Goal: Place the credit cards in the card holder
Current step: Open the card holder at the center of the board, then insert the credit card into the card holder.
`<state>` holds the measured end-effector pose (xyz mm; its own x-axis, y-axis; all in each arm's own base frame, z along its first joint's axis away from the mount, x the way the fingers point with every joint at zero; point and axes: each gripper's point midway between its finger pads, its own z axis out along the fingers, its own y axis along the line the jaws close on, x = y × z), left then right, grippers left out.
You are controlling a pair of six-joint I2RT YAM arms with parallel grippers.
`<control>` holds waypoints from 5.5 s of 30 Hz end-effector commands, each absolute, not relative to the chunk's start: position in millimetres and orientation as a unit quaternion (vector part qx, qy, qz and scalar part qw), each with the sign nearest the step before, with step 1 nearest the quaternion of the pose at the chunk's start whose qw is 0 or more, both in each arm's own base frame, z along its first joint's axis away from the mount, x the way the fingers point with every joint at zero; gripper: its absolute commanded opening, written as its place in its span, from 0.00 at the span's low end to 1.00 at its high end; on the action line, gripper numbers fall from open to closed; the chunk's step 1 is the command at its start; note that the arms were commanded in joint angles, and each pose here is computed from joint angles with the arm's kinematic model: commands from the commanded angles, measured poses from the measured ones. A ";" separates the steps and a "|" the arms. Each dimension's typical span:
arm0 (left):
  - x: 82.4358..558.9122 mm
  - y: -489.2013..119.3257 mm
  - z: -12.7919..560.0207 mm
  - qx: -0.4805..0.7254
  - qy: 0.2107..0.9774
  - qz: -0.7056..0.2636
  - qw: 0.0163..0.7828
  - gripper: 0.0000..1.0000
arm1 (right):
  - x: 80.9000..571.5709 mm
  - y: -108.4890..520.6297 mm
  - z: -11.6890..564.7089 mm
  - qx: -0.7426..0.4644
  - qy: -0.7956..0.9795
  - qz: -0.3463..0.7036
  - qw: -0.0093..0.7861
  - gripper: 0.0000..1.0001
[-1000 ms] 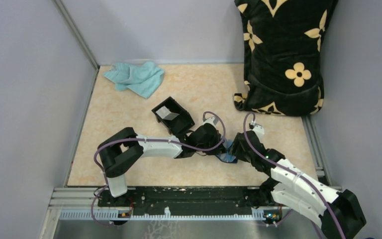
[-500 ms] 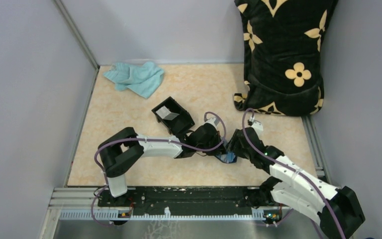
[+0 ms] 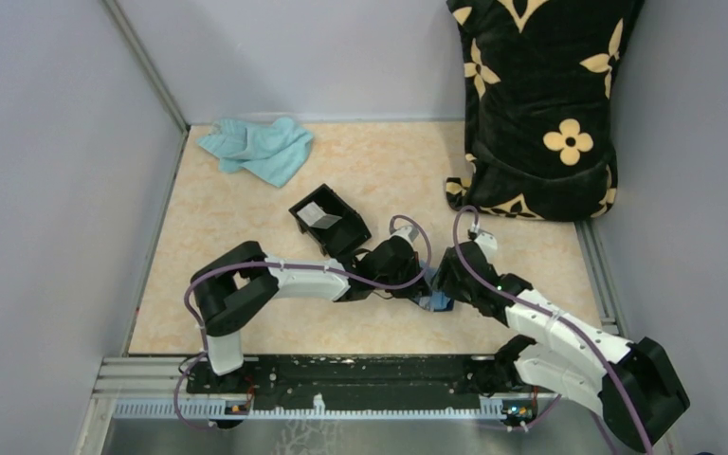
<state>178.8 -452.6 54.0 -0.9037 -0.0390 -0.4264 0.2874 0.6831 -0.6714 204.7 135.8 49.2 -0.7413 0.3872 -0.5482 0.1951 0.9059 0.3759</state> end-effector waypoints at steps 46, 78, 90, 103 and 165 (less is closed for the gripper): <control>205.3 -415.2 44.2 0.002 0.890 -0.401 0.216 0.00 | 205.9 132.5 37.4 0.169 0.910 0.190 0.328 0.28; 198.3 -418.0 23.1 -0.071 0.875 -0.416 0.238 0.00 | 207.0 113.2 49.8 0.201 0.895 0.195 0.346 0.63; 198.9 -414.5 21.2 -0.071 0.876 -0.408 0.246 0.00 | 204.5 105.6 72.0 0.211 0.880 0.202 0.375 0.65; 198.2 -422.4 25.8 -0.063 0.873 -0.416 0.247 0.00 | 208.8 113.6 71.9 0.193 0.891 0.200 0.358 0.67; 201.0 -423.6 43.9 -0.055 0.828 -0.485 0.276 0.00 | 193.9 104.3 32.2 0.211 0.904 0.175 0.327 0.04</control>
<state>194.1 -429.1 42.8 -0.8656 -0.3521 -0.3560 0.1402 0.5121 -0.8474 189.8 105.7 31.1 -0.7125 0.4855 -0.5066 0.2656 0.8548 0.4458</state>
